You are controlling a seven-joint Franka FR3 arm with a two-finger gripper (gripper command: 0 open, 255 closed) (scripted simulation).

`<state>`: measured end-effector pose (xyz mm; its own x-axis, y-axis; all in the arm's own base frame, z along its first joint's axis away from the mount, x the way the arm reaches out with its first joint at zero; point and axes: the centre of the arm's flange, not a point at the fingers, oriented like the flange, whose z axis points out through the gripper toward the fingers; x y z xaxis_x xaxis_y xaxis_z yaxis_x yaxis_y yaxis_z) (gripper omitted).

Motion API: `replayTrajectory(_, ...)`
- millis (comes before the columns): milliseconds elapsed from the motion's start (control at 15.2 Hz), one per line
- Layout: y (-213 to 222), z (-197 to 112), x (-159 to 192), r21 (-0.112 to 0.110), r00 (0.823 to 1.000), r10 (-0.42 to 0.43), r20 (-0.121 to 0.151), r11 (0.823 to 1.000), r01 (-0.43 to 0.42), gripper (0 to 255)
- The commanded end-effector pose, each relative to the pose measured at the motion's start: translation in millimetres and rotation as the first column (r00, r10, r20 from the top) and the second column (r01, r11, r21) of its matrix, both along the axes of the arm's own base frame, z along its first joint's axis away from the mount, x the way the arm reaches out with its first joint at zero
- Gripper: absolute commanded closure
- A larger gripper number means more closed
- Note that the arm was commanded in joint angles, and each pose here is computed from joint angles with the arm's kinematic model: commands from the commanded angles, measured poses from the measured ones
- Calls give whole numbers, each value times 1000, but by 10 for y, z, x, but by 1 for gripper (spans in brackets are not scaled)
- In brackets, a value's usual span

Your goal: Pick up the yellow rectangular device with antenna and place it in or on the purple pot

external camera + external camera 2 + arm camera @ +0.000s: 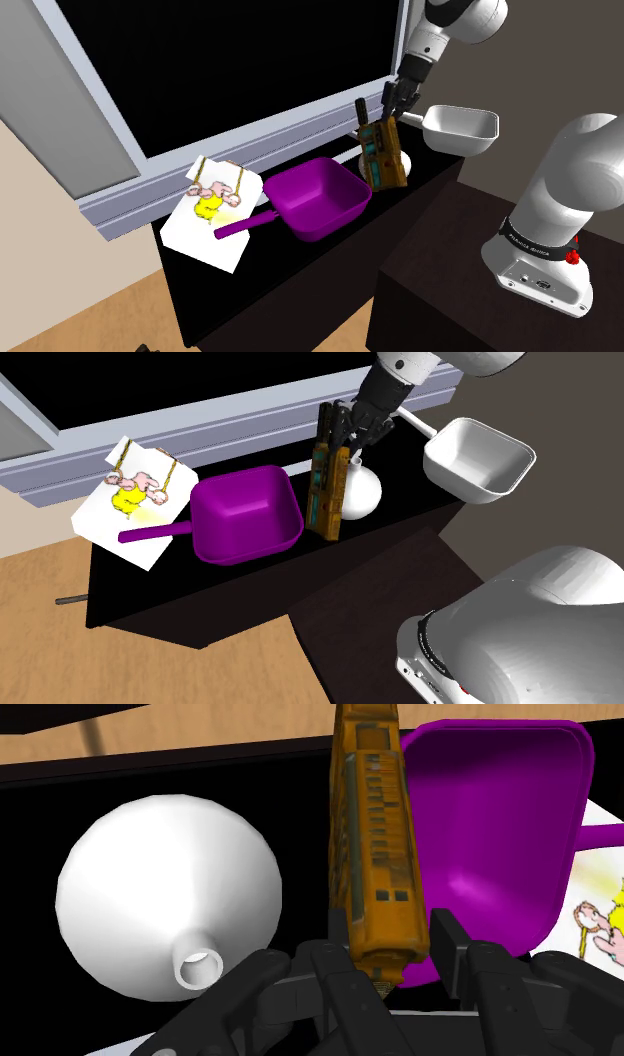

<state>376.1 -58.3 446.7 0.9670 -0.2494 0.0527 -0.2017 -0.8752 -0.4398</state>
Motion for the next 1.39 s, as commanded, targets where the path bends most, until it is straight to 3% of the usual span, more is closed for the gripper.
replayTrajectory(0,0,113,-8,1,1000,-1,2,1000,1,255)
replayTrajectory(924,0,848,-8,1,1000,-1,2,1000,1,255)
replayTrajectory(1320,765,952,165,1,1000,-1,2,1000,1,255)
